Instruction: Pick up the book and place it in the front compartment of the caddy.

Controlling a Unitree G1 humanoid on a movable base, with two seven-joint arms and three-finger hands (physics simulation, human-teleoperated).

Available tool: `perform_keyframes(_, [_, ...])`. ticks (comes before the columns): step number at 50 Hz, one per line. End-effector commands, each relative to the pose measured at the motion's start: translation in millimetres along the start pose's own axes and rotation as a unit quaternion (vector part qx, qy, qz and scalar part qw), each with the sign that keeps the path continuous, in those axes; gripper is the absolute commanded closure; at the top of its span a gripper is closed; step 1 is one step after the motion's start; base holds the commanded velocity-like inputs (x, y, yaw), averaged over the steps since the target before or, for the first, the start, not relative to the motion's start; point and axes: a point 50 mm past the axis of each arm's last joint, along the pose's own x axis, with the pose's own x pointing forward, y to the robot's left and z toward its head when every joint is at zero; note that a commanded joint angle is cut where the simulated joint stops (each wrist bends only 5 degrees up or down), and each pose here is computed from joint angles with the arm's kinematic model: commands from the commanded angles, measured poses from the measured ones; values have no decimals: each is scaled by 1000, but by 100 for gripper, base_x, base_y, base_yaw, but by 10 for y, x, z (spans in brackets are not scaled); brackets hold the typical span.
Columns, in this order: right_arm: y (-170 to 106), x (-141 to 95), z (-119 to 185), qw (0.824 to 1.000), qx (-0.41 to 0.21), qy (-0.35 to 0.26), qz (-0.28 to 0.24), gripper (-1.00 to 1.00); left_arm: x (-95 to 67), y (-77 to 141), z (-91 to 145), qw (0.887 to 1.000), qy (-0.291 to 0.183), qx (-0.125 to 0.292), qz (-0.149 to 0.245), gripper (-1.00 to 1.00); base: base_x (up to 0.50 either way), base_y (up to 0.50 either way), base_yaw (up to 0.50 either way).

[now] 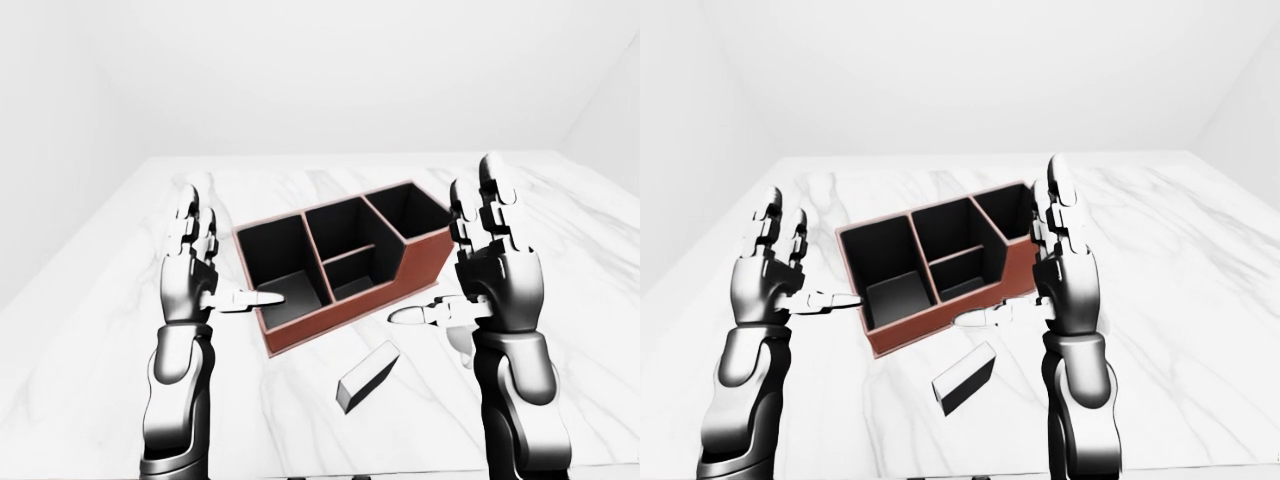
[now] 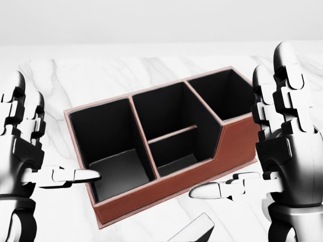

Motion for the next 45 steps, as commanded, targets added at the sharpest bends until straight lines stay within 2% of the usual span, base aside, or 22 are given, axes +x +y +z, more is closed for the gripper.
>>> perform_keyframes(1, [10,-4,8,1000,0,-1,3,-100,13,8,23,1000,-5,-1,1,-100,50,0,0])
perform_keyframes(10, [5,-1,-37,1000,-5,8,-1,-100,6,5,14,1000,-3,-1,1,-100,47,0,0])
perform_keyframes(30, [37,20,68,1000,-26,-15,6,-100,12,8,40,1000,-9,-1,2,-100,0,0,0])
perform_keyframes(45, [31,59,251,994,-89,-54,31,-100,23,11,34,1000,-8,0,2,-100,0,0,0])
